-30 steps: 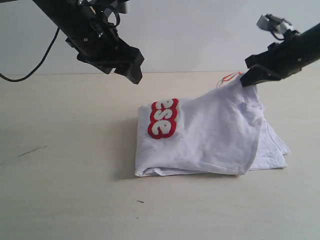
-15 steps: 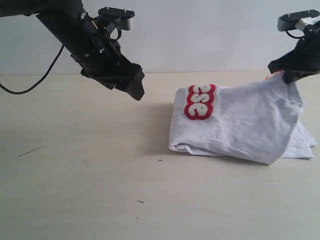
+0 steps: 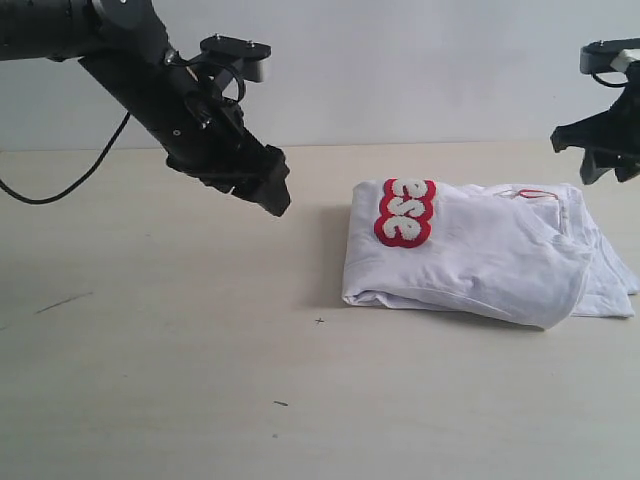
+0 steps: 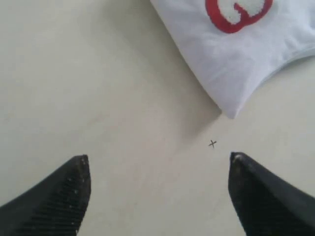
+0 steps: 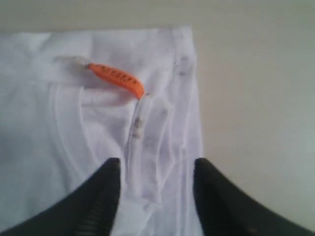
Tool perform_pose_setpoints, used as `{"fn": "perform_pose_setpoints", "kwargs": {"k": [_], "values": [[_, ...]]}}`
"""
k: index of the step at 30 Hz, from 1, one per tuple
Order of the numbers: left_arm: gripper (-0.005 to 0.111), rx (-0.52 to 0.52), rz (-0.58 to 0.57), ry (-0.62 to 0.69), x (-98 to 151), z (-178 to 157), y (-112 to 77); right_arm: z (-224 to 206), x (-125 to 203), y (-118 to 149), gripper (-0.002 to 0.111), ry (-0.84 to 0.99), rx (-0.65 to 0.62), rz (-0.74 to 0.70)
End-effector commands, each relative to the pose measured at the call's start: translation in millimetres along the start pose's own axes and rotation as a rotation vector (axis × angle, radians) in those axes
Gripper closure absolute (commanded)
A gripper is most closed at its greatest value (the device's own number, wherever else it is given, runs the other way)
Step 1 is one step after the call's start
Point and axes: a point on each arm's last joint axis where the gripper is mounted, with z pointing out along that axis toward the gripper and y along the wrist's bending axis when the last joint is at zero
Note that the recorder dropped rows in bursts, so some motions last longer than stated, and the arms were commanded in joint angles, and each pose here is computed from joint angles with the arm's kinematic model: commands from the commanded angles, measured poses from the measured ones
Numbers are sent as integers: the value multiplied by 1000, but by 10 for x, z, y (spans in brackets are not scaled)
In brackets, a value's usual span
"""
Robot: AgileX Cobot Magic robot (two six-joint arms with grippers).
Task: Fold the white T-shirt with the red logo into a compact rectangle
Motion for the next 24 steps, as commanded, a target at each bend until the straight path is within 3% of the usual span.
{"fn": "perform_pose_setpoints", "kwargs": {"k": [1, 9, 14, 17, 22, 24], "values": [[33, 37, -13, 18, 27, -19, -22, 219, 179, -149, 38, 161, -98, 99], [33, 26, -8, -6, 113, -52, -33, 712, 383, -148, 43, 267, -201, 123], [33, 15, -9, -29, 122, -86, -34, 844, 311, -51, 47, 169, -319, 133], [33, 17, -10, -27, 124, -86, -36, 885, 302, 39, 62, 149, -394, 91], [33, 13, -8, -32, 120, -86, -32, 854, 303, 50, 109, 144, -410, 33], [33, 13, -8, -32, 120, -86, -32, 752, 262, 150, 108, 112, -486, -12]]}}
